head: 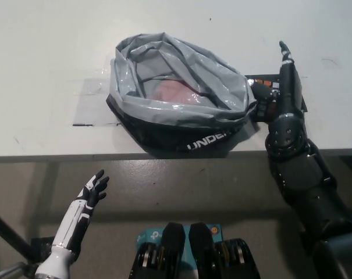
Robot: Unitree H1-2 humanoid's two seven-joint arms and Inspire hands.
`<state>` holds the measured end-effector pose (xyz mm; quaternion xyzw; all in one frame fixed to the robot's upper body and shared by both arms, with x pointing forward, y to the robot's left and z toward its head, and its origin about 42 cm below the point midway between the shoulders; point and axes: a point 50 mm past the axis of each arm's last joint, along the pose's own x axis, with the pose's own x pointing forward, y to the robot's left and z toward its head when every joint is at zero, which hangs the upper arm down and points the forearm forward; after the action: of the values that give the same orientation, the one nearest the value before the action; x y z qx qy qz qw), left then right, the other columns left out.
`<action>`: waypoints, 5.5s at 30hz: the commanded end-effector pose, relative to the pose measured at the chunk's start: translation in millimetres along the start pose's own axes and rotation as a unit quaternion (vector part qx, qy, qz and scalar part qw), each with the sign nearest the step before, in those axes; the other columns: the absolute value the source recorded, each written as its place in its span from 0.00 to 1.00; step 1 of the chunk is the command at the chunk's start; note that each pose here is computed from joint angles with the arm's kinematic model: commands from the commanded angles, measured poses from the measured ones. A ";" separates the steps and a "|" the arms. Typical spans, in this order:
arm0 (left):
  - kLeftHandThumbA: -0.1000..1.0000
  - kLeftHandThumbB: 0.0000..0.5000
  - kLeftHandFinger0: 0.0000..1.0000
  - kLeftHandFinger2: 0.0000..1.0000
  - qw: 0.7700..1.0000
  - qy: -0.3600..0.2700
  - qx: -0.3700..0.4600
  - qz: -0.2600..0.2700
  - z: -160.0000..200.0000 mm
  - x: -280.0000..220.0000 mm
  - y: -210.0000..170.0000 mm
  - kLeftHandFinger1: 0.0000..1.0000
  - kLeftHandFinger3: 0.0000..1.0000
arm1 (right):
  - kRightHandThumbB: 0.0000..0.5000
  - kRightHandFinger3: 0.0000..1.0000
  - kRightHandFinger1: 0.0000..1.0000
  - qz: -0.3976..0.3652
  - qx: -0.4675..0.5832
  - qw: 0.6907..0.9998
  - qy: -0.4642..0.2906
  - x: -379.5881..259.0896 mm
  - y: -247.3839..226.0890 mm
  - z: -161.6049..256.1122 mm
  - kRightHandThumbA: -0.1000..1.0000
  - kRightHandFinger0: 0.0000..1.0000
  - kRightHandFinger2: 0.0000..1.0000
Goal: Use the right hand to pick up a rubix's cube and place it into a plastic bag and lift the bag
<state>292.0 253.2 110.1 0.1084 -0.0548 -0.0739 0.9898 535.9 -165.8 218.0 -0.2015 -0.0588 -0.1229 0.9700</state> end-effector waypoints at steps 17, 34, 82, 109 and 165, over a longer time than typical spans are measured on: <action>0.99 0.26 1.00 1.00 0.999 -0.046 0.008 0.002 14.1 9.6 8.0 1.00 1.00 | 0.98 1.00 1.00 0.022 0.026 0.999 -0.025 0.4 6.9 21.7 0.95 1.00 1.00; 1.00 0.24 1.00 1.00 0.999 -0.048 0.007 0.006 10.3 7.8 7.5 1.00 1.00 | 1.00 1.00 1.00 0.003 -0.073 0.997 -0.001 -10.0 3.0 -17.5 0.93 1.00 1.00; 1.00 0.24 1.00 1.00 0.998 -0.060 0.004 0.011 16.3 17.3 9.9 1.00 1.00 | 0.70 0.46 0.22 0.015 0.230 0.972 0.052 3.1 2.8 -19.2 0.02 0.05 0.42; 1.00 0.21 1.00 1.00 0.998 -0.058 0.006 0.015 12.7 13.7 10.6 1.00 1.00 | 0.33 0.86 0.31 -0.003 0.590 0.797 0.128 22.7 -17.3 -8.0 0.00 0.00 0.78; 0.98 0.13 0.97 1.00 0.999 -0.047 0.027 0.008 9.3 6.2 8.0 1.00 1.00 | 0.25 0.88 0.53 0.188 0.304 0.929 -0.095 -0.4 13.1 148.3 0.00 0.03 0.91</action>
<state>298.0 258.2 110.4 0.1228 -0.0709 -0.0675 0.9876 513.9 -106.0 298.9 0.2125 -0.0186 0.1021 0.9716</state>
